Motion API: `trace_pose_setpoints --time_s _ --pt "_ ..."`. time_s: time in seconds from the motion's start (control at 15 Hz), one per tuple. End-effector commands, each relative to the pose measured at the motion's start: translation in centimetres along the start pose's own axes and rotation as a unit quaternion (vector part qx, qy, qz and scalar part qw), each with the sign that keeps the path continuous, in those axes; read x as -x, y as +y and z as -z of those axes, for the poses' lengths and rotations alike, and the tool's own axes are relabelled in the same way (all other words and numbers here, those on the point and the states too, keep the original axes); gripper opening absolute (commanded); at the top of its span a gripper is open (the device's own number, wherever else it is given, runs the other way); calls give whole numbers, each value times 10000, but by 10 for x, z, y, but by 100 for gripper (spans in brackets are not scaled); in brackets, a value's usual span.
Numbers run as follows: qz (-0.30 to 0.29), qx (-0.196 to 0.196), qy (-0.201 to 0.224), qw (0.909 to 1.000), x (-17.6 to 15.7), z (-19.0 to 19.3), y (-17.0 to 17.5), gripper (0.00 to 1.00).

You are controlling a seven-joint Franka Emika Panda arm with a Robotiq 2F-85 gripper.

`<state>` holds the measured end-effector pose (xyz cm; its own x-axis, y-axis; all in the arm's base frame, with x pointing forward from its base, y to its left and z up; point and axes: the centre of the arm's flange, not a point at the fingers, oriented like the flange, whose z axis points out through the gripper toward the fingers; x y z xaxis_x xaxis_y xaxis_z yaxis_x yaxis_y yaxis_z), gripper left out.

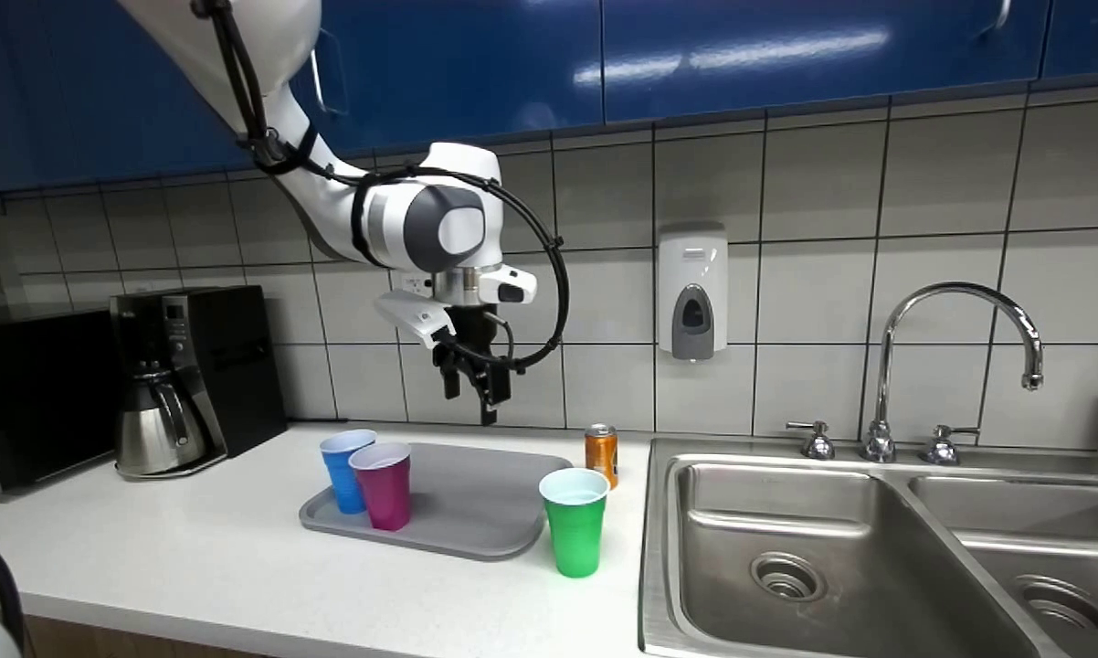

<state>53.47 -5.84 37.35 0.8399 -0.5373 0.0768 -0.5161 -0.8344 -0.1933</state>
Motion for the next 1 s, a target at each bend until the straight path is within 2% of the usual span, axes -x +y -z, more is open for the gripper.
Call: trace_pose_setpoints --time_s 0.0,0.6,0.93 --pt "417 -130 -303 9986 -3 -4 -28 100" --pt "1134 2 -943 9891 7 -49 -73 100" --pt "1515 177 -1087 9823 18 -69 -89 100"
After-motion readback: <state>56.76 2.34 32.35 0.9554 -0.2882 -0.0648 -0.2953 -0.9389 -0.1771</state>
